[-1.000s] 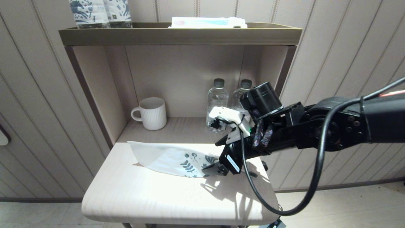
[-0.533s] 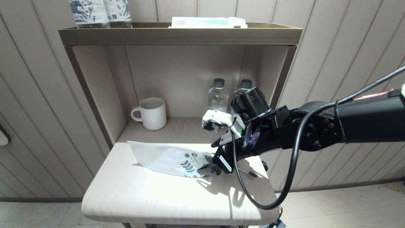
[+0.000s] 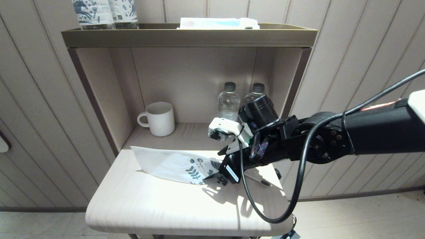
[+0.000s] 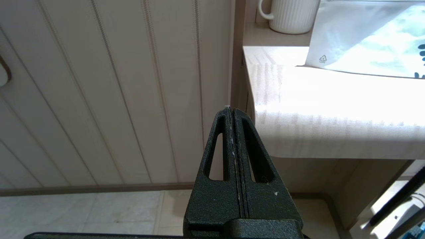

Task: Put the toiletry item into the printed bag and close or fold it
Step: Pick up the storage bag

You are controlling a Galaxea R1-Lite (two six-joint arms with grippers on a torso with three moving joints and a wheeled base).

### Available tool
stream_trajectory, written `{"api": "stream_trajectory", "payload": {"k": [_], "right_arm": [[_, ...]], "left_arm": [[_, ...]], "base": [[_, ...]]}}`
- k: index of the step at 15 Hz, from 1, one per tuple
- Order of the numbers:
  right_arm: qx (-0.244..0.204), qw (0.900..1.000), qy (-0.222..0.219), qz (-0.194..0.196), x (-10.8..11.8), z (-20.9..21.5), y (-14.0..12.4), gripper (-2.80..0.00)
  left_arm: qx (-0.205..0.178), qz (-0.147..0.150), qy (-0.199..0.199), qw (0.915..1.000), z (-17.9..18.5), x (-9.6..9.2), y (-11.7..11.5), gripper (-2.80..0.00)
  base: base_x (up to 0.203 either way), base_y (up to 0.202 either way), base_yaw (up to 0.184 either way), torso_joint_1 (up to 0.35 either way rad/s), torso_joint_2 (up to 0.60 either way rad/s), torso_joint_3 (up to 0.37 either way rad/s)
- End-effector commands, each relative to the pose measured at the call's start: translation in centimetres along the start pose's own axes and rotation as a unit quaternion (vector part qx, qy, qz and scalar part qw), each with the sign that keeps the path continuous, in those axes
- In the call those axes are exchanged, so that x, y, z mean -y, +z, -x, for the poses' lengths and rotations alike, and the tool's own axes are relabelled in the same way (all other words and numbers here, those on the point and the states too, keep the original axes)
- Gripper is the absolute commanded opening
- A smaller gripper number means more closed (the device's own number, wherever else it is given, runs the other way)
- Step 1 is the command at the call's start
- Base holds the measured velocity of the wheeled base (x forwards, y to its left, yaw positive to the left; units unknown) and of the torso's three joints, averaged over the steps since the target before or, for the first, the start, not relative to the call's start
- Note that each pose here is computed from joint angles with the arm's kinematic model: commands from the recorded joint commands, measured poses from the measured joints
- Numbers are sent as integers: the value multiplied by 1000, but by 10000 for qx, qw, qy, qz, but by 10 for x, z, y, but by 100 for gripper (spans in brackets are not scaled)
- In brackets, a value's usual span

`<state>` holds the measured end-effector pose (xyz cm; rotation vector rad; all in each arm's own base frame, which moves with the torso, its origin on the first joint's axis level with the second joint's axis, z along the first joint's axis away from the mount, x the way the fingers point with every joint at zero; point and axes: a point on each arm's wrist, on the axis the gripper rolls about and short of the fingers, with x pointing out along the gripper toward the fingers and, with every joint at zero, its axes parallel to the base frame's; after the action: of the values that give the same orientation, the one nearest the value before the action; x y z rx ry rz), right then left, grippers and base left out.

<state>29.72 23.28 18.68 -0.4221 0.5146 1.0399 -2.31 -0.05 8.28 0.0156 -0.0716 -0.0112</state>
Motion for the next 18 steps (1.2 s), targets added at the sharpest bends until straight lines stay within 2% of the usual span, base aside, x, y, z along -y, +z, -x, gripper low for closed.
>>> {"api": "stream_trajectory", "payload": {"k": [1, 11, 12, 14, 15, 17, 18], "right_arm": [[12, 10000, 27, 26, -1, 0, 1, 0], [123, 9999, -5, -40, -2, 3, 3, 0], [141, 9999, -10, -35, -3, 2, 2, -280], [361, 9993, -35, 17, -7, -1, 2, -280], [458, 9988, -41, -166, -8, -1, 3, -280], [498, 9984, -37, -262, -9, 0, 4, 0], [484, 9984, -32, -287, -9, -1, 4, 0]], "left_arm": [[3, -3, 3, 10000, 0, 0, 0, -280], [3, -2, 4, 10000, 0, 0, 0, -280], [3, -2, -3, 10000, 0, 0, 0, -280], [3, -2, 4, 10000, 0, 0, 0, -280], [3, -2, -3, 10000, 0, 0, 0, -280], [3, -2, -2, 10000, 0, 0, 0, -280], [3, -2, -3, 10000, 0, 0, 0, -280]], "base": [[0, 0, 0, 0, 0, 0], [0, 0, 0, 0, 0, 0], [0, 0, 0, 0, 0, 0], [0, 0, 0, 0, 0, 0], [0, 0, 0, 0, 0, 0], [0, 0, 0, 0, 0, 0], [0, 0, 0, 0, 0, 0]]}}
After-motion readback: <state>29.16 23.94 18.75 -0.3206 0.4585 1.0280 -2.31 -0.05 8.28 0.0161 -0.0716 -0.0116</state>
